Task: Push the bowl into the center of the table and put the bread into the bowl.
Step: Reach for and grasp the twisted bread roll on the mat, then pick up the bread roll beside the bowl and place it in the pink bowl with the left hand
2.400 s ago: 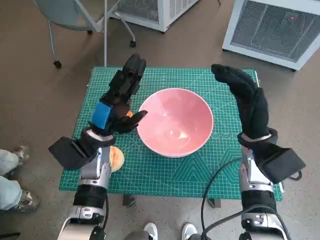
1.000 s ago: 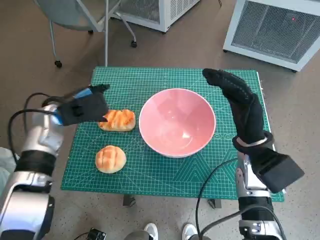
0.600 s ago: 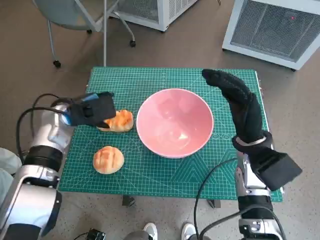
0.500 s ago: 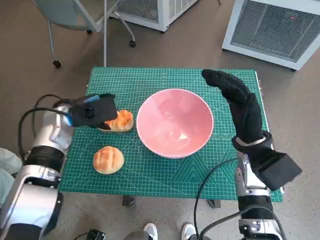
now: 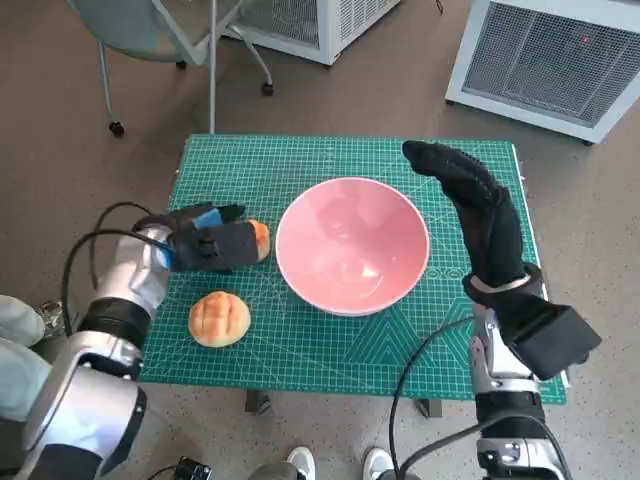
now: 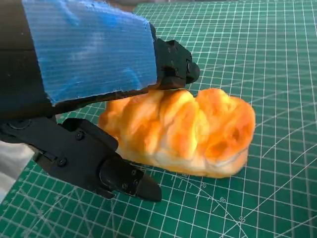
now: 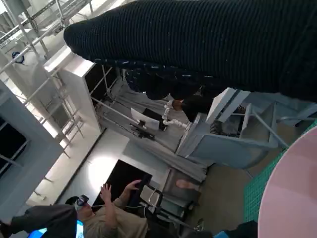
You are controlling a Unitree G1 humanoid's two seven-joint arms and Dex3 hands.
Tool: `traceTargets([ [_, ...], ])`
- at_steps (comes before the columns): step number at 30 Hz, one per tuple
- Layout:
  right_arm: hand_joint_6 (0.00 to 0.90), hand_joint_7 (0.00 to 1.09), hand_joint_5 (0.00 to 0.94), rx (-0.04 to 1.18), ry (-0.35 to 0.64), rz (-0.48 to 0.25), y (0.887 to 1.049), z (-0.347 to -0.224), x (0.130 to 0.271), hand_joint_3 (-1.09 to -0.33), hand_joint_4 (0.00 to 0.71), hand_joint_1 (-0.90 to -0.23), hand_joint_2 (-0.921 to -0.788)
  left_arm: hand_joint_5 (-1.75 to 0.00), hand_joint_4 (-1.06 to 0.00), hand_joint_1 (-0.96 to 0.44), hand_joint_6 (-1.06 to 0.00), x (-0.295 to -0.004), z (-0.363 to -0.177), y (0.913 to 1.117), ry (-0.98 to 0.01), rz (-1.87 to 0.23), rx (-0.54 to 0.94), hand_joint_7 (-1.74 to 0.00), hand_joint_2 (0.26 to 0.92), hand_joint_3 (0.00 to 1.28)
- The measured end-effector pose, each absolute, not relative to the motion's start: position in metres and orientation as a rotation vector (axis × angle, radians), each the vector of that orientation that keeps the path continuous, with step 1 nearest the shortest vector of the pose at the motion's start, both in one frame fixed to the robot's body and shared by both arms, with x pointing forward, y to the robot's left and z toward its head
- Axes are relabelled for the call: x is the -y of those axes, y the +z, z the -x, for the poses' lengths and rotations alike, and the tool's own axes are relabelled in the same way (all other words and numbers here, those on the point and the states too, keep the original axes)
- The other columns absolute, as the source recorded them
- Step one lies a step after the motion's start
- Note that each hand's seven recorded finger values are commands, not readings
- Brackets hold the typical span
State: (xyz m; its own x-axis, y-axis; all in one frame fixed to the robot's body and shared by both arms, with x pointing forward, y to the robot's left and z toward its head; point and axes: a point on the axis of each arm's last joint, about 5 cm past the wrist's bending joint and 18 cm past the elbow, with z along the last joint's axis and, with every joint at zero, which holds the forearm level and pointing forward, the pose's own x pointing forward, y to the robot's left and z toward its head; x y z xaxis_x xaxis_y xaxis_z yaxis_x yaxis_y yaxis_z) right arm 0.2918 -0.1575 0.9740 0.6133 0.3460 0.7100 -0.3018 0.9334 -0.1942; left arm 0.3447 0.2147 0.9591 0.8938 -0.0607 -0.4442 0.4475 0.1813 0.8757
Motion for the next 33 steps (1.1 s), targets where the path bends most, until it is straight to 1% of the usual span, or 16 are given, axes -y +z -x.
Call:
traceTargets([
  [4,-0.001,0.45,0.000,0.831,0.373,0.057,0.974,-0.292,0.158,-0.757,0.153,-0.714,-0.921,-0.03,-0.26,-0.19,-0.34,-0.212,-0.344,0.955,-0.357,-1.360,-0.315,-0.03,0.810,0.01],
  [5,-0.001,0.45,0.000,0.831,0.373,0.057,0.974,-0.292,0.158,-0.757,0.152,-0.712,-0.921,-0.03,-0.30,-0.16,-0.39,-0.211,-0.344,0.954,-0.355,-1.362,-0.307,-0.04,0.819,0.01],
  [6,-0.001,0.45,0.000,0.831,0.373,0.057,0.974,-0.292,0.158,-0.757,0.152,-0.712,-0.921,-0.02,-0.32,-0.15,-0.40,-0.210,-0.344,0.953,-0.354,-1.365,-0.298,-0.04,0.822,0.01],
  [7,-0.001,0.45,0.000,0.831,0.373,0.057,0.974,-0.292,0.158,-0.758,0.151,-0.710,-0.921,-0.03,-0.37,-0.12,-0.47,-0.209,-0.343,0.952,-0.352,-1.369,-0.286,-0.05,0.834,0.01],
  [9,-0.001,0.45,0.000,0.831,0.374,0.057,0.974,-0.292,0.158,-0.758,0.149,-0.708,-0.921,-0.05,-0.47,-0.09,-0.55,-0.208,-0.343,0.951,-0.350,-1.375,-0.261,-0.06,0.850,0.01],
  [10,-0.001,0.45,0.000,0.832,0.374,0.057,0.974,-0.292,0.158,-0.758,0.147,-0.707,-0.921,-0.07,-0.56,-0.06,-0.61,-0.207,-0.343,0.951,-0.350,-1.378,-0.249,-0.07,0.863,0.01],
  [11,-0.001,0.45,0.000,0.832,0.374,0.057,0.974,-0.292,0.158,-0.757,0.146,-0.706,-0.921,-0.30,-0.59,-0.05,-0.60,-0.207,-0.343,0.950,-0.349,-1.381,-0.235,-0.29,0.874,0.03],
  [12,-0.001,0.45,0.000,0.832,0.374,0.057,0.974,-0.292,0.158,-0.757,0.145,-0.704,-0.921,-0.65,-0.61,-0.03,-0.56,-0.206,-0.342,0.950,-0.350,-1.387,-0.218,-0.62,0.891,0.07],
  [13,-0.001,0.45,0.000,0.833,0.374,0.057,0.974,-0.292,0.158,-0.757,0.144,-0.704,-0.921,-0.87,-0.64,-0.02,-0.55,-0.206,-0.342,0.949,-0.348,-1.392,-0.202,-0.82,0.902,0.09],
  [14,-0.001,0.45,0.000,0.834,0.375,0.057,0.974,-0.292,0.158,-0.756,0.143,-0.703,-0.921,-1.00,-0.66,-0.01,-0.55,-0.205,-0.342,0.948,-0.348,-1.399,-0.183,-0.95,0.908,0.09],
  [15,-0.001,0.45,0.000,0.835,0.375,0.057,0.975,-0.292,0.158,-0.756,0.143,-0.703,-0.921,-1.08,-0.66,-0.01,-0.57,-0.205,-0.341,0.947,-0.346,-1.403,-0.165,-1.02,0.913,0.09],
  [17,-0.001,0.45,0.000,0.838,0.376,0.056,0.975,-0.292,0.157,-0.756,0.143,-0.704,-0.921,-1.15,-0.66,0.00,-0.59,-0.205,-0.340,0.946,-0.338,-1.411,-0.124,-1.08,0.917,0.09],
  [22,-0.001,0.45,0.000,0.841,0.377,0.054,0.975,-0.291,0.157,-0.754,0.143,-0.706,-0.921,-1.20,-0.64,0.00,-0.62,-0.207,-0.338,0.944,-0.319,-1.416,-0.052,-1.15,0.920,0.09],
  [33,-0.001,0.45,0.001,0.840,0.379,0.052,0.975,-0.291,0.157,-0.752,0.145,-0.706,-0.921,-1.22,-0.66,0.00,-0.62,-0.217,-0.338,0.951,-0.273,-1.392,0.009,-1.14,0.920,0.08],
])
